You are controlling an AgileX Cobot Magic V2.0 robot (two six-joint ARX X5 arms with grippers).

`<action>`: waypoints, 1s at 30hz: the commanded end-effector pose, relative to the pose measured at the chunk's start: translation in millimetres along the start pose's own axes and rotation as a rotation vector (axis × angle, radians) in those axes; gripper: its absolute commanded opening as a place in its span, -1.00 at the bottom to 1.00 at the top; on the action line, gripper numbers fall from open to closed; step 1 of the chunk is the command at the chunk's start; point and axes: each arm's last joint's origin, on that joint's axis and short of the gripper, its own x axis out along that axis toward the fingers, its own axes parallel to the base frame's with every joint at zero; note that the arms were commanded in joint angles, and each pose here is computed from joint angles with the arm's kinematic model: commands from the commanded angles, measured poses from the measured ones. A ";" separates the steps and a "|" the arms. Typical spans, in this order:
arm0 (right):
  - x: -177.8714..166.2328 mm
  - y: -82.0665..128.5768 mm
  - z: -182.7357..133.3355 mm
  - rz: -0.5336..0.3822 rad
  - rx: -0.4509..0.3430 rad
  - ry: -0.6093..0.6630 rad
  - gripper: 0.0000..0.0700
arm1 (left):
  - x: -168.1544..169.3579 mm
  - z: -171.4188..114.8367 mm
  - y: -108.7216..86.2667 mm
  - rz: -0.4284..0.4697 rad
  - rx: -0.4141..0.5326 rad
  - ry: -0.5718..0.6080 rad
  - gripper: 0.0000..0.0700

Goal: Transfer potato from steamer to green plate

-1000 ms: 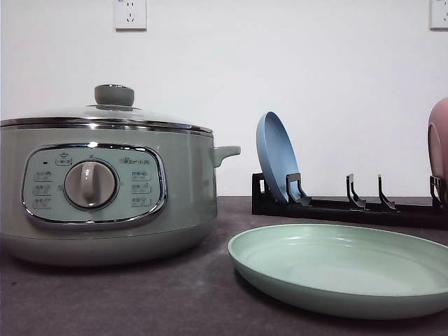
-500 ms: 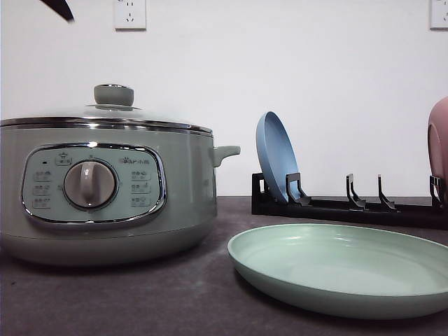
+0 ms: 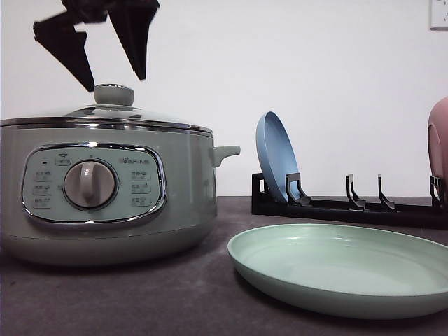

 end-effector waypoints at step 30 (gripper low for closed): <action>1.2 0.5 4.1 -0.018 -0.010 -0.007 0.19 | 19.2 4.8 -4.2 -0.004 0.017 0.090 -0.82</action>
